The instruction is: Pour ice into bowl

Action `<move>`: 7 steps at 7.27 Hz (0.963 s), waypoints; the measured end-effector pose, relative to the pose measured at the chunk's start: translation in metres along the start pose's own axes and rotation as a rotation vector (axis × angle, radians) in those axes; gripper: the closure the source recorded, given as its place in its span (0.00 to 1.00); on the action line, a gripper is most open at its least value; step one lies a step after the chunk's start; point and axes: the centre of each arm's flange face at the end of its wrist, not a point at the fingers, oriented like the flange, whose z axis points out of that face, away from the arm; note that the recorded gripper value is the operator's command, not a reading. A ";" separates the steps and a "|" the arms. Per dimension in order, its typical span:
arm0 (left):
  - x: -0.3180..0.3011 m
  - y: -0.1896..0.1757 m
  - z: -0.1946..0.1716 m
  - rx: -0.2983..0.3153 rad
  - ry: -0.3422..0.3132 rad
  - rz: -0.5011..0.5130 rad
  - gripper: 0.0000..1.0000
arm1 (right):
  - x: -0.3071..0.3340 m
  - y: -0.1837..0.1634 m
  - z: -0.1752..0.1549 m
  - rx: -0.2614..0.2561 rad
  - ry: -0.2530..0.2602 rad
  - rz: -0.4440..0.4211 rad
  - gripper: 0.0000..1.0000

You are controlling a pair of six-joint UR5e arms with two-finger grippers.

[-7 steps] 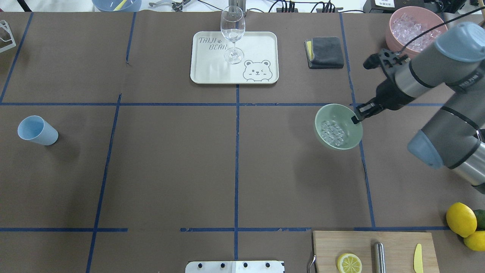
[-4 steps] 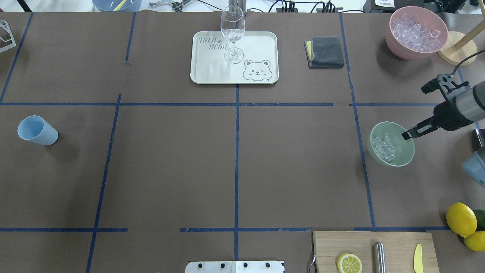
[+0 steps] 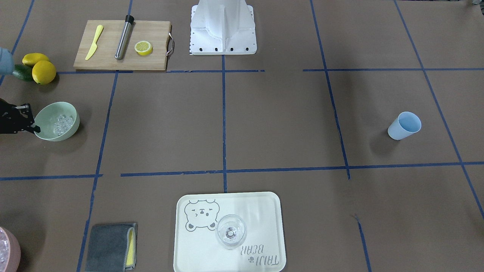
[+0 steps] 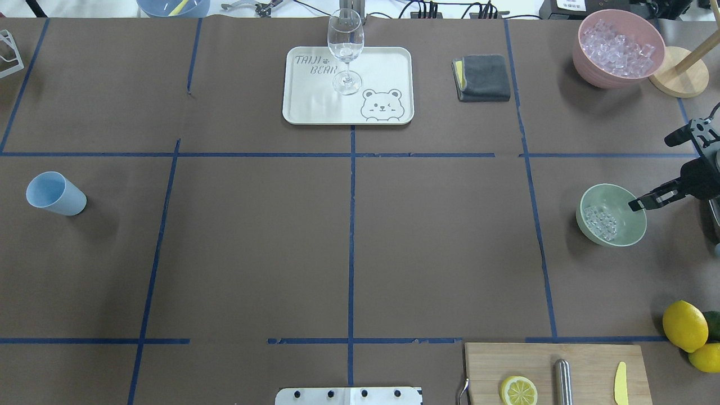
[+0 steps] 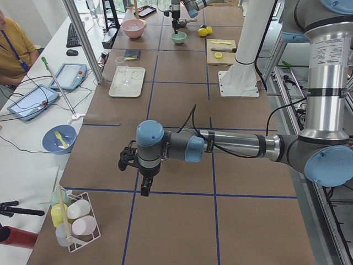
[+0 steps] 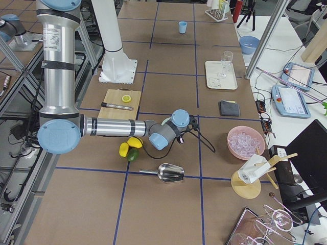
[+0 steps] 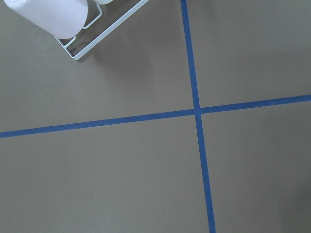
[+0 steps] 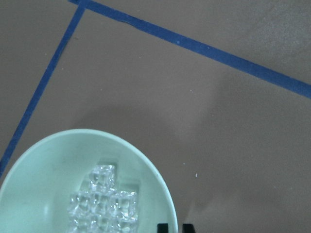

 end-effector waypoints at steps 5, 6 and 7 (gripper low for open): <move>0.000 0.000 0.001 -0.001 0.000 0.000 0.00 | 0.059 -0.001 -0.069 0.081 0.106 0.042 0.00; -0.001 0.001 0.001 -0.001 0.000 -0.001 0.00 | 0.085 0.005 -0.092 0.074 0.157 0.068 0.00; -0.001 0.001 0.001 -0.001 0.000 -0.001 0.00 | 0.109 0.015 -0.110 0.051 0.213 0.105 0.00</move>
